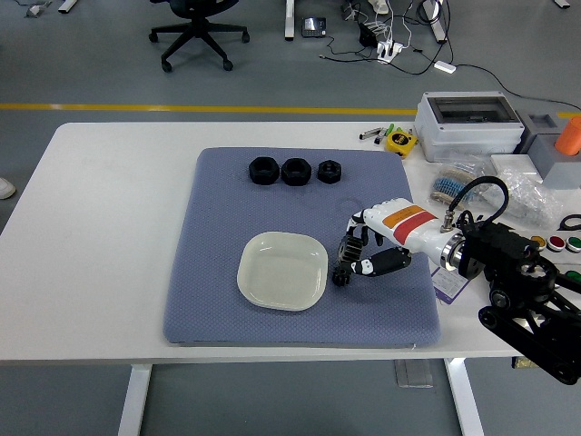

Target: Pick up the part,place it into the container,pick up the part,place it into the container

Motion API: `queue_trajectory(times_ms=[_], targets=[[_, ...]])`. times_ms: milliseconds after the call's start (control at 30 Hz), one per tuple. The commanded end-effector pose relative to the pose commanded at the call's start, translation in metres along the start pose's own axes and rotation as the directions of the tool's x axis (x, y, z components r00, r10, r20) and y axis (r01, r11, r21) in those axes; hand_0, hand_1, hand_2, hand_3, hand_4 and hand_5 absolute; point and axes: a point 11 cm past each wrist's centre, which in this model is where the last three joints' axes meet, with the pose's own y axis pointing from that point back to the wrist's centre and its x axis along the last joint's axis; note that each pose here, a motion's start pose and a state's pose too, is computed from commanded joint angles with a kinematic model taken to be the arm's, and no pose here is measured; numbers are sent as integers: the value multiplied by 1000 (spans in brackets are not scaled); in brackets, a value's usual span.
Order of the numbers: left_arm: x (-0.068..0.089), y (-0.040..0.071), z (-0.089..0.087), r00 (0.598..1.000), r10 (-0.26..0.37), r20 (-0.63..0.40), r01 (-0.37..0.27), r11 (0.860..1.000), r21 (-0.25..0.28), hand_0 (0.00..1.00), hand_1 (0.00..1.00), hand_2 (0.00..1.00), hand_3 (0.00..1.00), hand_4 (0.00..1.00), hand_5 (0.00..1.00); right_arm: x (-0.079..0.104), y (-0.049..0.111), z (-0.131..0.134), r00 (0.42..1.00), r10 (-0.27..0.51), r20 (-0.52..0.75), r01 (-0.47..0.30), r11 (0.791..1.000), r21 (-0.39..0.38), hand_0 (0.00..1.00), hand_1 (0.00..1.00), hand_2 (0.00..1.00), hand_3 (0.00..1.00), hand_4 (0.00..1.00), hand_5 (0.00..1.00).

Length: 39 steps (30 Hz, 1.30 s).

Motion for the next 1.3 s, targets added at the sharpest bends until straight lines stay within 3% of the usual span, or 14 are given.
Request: queue_trajectory(times_ms=[233, 400, 533, 567, 733, 767, 933, 967, 1300], targets=[[2, 0, 1, 1000, 7, 5, -7, 1000, -3, 624, 628, 706, 760, 790, 742, 13, -22, -56, 999, 29, -18, -26, 989, 145, 39, 281, 417, 460, 762, 601], [3, 0, 3, 1000, 12, 7, -12, 1000, -7, 624, 629, 702, 759, 789, 739, 8, -36, -80, 1000, 21, -21, -16, 981, 191, 49, 296, 431, 483, 786, 577], [3, 0, 4, 1000, 14, 9, -14, 1000, -10, 624, 629, 702, 759, 789, 739, 0, -46, -83, 999, 30, -30, -24, 984, 178, 49, 296, 431, 483, 786, 577], [3, 0, 4, 1000, 15, 10, -15, 1000, -11, 619, 624, 702, 757, 789, 739, -2, -49, -82, 999, 33, -38, -26, 985, 169, 74, 299, 466, 529, 951, 440], [3, 1, 6, 1000, 16, 15, -16, 1000, -13, 619, 624, 702, 757, 789, 739, -8, -58, -79, 996, 36, -87, -23, 989, 149, 74, 299, 466, 529, 951, 440], [3, 1, 5, 1000, 16, 15, -16, 1000, -13, 619, 624, 700, 756, 790, 738, -7, -59, -78, 995, 41, -95, -26, 989, 147, 234, 410, 626, 840, 998, 512], [4, 0, 4, 1000, 17, 16, -17, 1000, -10, 619, 624, 700, 756, 790, 738, -4, -60, -75, 993, 57, -108, -41, 989, 141, 234, 410, 626, 840, 998, 512], [4, 0, 4, 1000, 17, 17, -17, 1000, -9, 619, 623, 696, 755, 789, 737, -3, -60, -75, 993, 59, -107, -44, 989, 140, 279, 459, 677, 887, 998, 537], [5, 0, 1, 1000, 19, 17, -19, 1000, -4, 618, 623, 693, 755, 791, 740, 7, -52, -56, 994, 75, -81, -67, 993, 101, 286, 470, 682, 873, 998, 551]])
